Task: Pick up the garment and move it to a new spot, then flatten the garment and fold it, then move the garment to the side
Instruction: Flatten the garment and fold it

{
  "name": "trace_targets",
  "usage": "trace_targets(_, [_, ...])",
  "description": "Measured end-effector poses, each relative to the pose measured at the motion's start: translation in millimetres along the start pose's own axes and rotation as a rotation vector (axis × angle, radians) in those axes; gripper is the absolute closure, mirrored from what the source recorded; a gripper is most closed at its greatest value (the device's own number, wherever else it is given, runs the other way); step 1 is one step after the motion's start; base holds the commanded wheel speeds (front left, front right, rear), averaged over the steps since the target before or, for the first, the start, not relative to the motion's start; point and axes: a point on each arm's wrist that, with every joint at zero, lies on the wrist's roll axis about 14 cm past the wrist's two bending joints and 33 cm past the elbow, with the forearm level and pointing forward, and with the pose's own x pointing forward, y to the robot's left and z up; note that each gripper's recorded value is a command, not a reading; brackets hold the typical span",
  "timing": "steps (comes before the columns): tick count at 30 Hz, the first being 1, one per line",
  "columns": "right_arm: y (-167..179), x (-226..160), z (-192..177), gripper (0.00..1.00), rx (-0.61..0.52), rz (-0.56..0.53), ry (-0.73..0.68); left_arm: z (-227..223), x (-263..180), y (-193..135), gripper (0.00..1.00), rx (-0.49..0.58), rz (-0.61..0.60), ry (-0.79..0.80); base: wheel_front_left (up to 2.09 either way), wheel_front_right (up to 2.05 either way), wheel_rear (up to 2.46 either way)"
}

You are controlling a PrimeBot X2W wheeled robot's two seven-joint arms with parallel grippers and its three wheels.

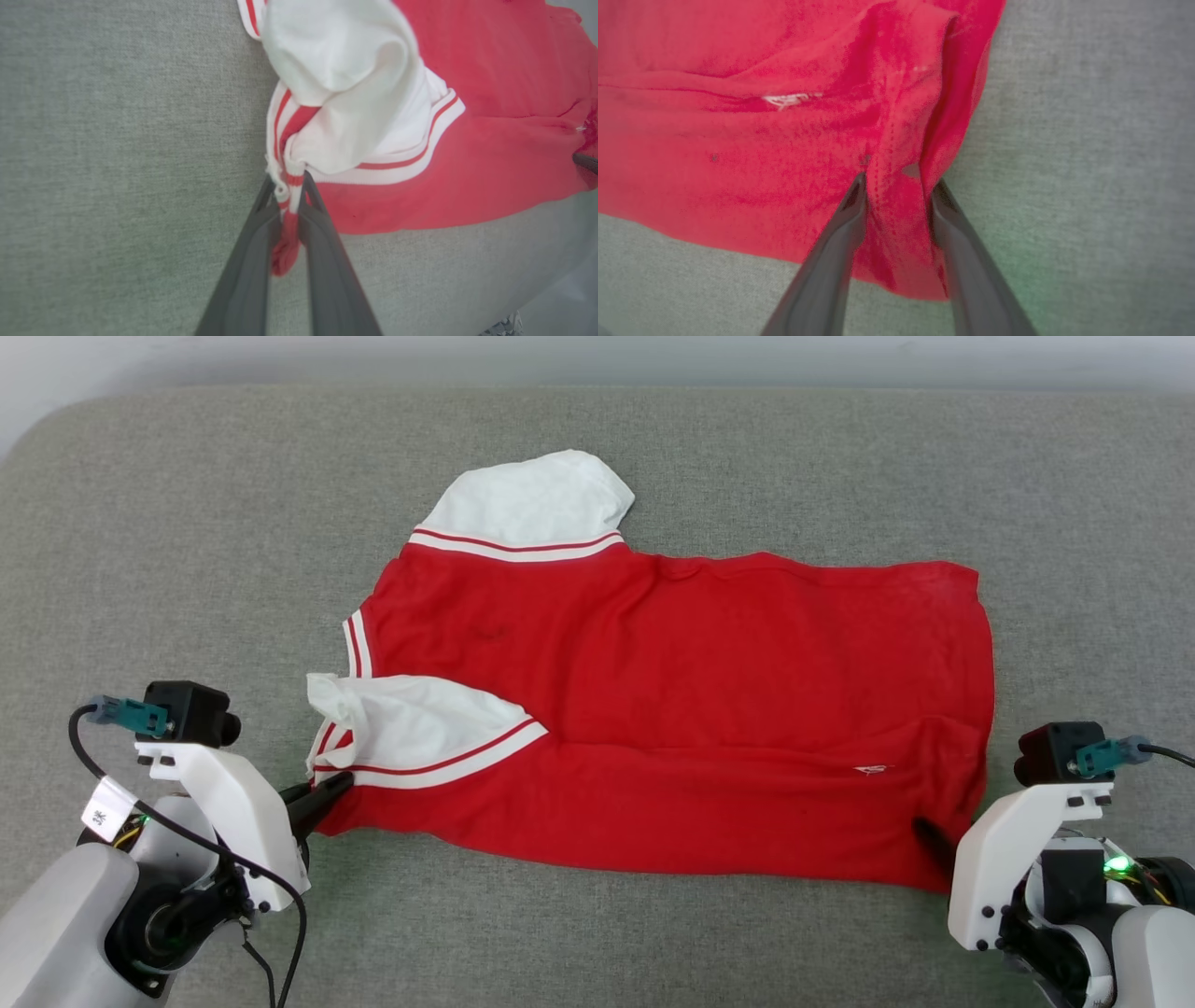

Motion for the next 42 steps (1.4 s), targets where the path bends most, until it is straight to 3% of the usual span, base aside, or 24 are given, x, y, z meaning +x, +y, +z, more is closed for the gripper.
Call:
trace_targets(16, [0, -28, 37, 1.00, -0.051, -0.008, -0.141, 11, -18, -9, 1.00, 0.013, -0.005, -0.134, 0.00, 0.00, 0.00])
trace_targets(32, [-1, -72, 14, 1.00, -0.058, -0.003, -0.192, -34, -70, -14, 1.00, -0.052, 0.051, -0.194, 0.00, 0.00, 0.00])
trace_targets(42, [-6, -78, -27, 1.00, -0.012, -0.005, -0.113, -87, -82, -16, 1.00, -0.142, 0.076, -0.115, 0.00, 0.00, 0.00])
